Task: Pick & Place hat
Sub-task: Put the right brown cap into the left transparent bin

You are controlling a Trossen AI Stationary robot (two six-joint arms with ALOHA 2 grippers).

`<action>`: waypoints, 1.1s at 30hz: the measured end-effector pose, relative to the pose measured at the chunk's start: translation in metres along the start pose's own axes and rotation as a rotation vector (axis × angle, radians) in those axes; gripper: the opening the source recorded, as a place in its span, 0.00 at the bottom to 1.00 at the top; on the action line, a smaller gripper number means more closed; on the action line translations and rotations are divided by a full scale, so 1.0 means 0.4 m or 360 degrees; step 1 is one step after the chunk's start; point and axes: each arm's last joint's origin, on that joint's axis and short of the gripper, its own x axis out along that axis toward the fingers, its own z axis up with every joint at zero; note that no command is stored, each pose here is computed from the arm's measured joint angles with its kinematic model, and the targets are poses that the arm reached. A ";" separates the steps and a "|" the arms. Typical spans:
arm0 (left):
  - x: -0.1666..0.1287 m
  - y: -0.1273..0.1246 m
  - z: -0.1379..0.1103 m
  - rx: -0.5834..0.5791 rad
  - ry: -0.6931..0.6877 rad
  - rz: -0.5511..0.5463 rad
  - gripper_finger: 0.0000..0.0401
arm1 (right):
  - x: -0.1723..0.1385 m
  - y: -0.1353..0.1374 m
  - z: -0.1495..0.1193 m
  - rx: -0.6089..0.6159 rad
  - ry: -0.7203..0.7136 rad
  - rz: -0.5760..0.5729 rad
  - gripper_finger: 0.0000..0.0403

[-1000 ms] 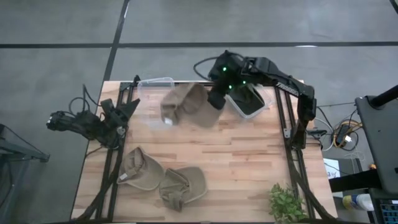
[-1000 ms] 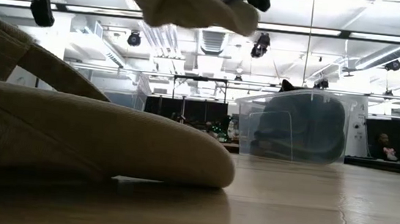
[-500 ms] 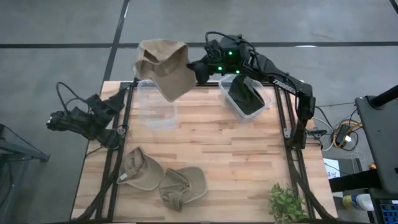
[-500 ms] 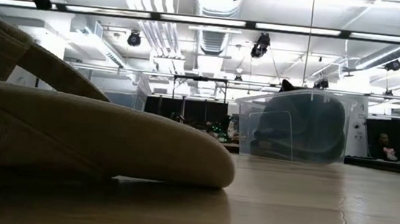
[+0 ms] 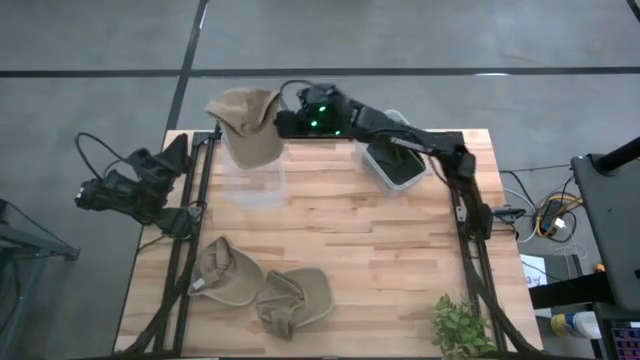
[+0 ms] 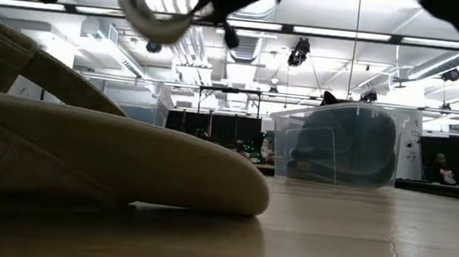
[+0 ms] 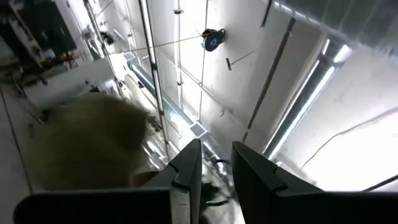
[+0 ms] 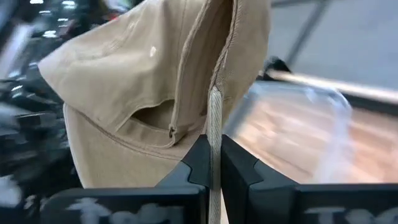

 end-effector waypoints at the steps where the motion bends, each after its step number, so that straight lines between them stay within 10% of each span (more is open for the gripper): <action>1: 0.000 0.000 0.000 -0.0038 0.0000 0.0000 0.20 | 0.025 -0.016 -0.014 0.0045 0.0013 -0.0041 0.03; 12: 0.000 0.000 0.001 -0.0091 -0.0003 -0.0002 0.20 | 0.153 -0.084 -0.142 0.0239 0.0169 -0.0188 0.03; 33: 0.000 0.000 0.001 -0.0119 -0.0004 0.0002 0.20 | 0.151 -0.096 -0.145 0.0143 0.0121 -0.0315 0.03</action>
